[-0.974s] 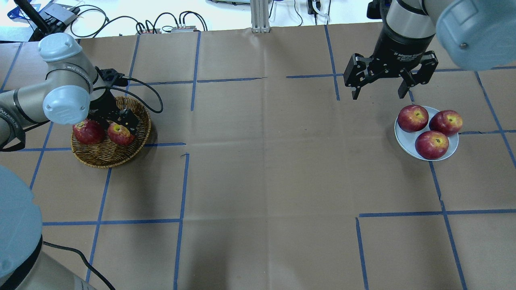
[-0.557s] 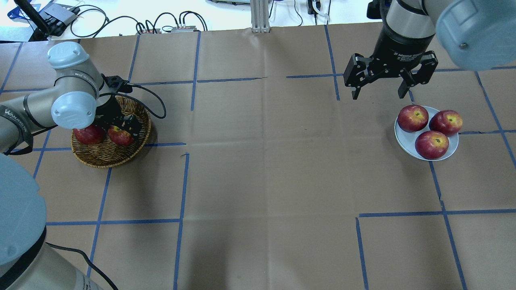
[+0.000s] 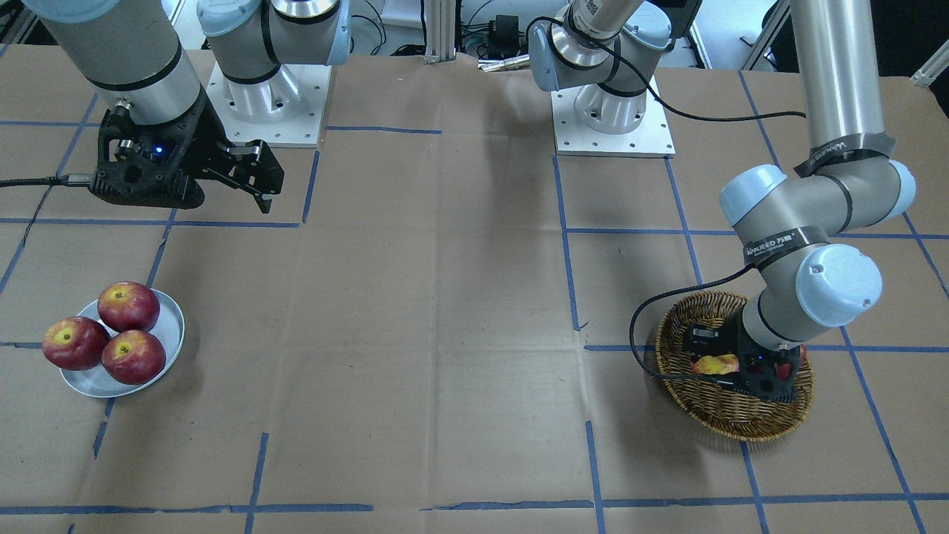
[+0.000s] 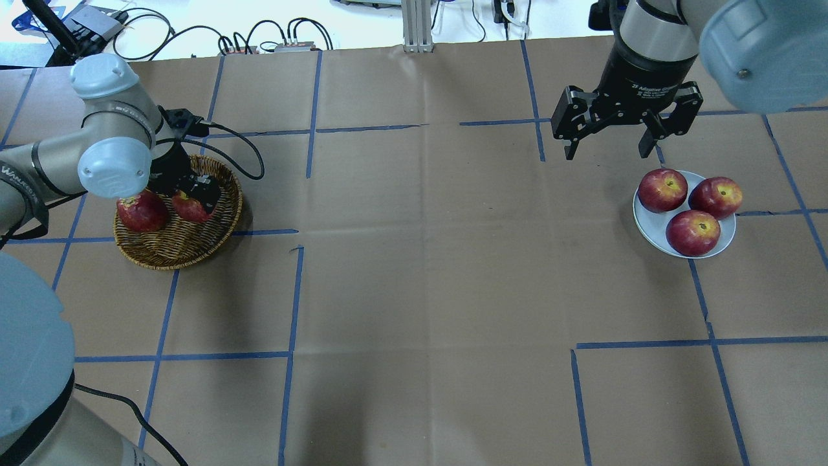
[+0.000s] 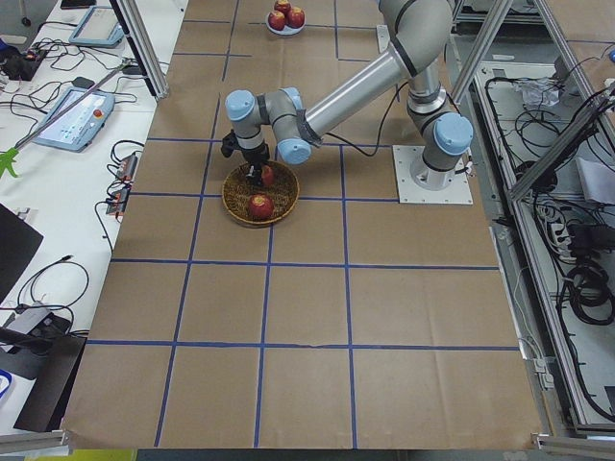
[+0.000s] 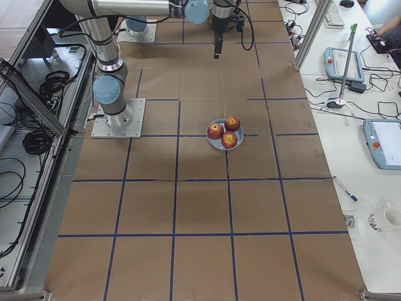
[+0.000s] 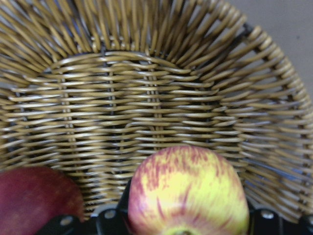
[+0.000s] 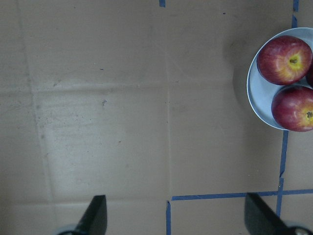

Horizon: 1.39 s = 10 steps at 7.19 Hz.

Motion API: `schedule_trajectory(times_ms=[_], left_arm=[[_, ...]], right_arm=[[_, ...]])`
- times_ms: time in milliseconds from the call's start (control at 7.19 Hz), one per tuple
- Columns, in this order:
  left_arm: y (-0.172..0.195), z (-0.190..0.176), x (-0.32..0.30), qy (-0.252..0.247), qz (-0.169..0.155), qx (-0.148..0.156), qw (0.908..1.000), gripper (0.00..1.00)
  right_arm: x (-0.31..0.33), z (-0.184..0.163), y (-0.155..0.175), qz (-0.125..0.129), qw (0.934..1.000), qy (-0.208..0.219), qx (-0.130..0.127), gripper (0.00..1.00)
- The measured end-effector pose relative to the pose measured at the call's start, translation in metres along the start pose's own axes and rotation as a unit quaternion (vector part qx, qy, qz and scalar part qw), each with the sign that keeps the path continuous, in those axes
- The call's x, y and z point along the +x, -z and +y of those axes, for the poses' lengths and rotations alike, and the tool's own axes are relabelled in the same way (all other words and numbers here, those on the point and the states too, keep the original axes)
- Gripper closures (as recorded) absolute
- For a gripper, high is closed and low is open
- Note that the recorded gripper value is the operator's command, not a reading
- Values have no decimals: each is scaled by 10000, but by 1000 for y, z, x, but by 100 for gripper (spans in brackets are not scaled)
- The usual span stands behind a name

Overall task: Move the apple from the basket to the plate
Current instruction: 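Lift the apple with the left gripper and carry it toward the table center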

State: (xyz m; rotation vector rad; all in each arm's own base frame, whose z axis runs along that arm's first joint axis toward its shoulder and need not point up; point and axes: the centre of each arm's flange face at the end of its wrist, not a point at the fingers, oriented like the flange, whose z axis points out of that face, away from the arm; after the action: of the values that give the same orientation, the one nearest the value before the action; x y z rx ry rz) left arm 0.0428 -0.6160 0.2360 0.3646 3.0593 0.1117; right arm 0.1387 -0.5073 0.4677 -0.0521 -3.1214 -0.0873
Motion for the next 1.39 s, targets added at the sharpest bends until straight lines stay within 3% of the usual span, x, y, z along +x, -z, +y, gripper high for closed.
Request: schedule_trajectory(times_ms=[278, 557, 974, 1391], left_arm=[[61, -24, 60, 302, -66, 133, 9994, 61], [87, -43, 172, 775, -105, 136, 9968, 61], [49, -51, 311, 1384, -121, 50, 9903, 61], [-5, -54, 389, 1509, 6, -30, 9885, 61]], right_arm=[[0, 0, -1, 0, 10000, 3, -5, 0], [0, 0, -1, 0, 10000, 1, -6, 0], [1, 0, -1, 0, 10000, 0, -7, 0], [1, 0, 0, -1, 10000, -1, -5, 0]])
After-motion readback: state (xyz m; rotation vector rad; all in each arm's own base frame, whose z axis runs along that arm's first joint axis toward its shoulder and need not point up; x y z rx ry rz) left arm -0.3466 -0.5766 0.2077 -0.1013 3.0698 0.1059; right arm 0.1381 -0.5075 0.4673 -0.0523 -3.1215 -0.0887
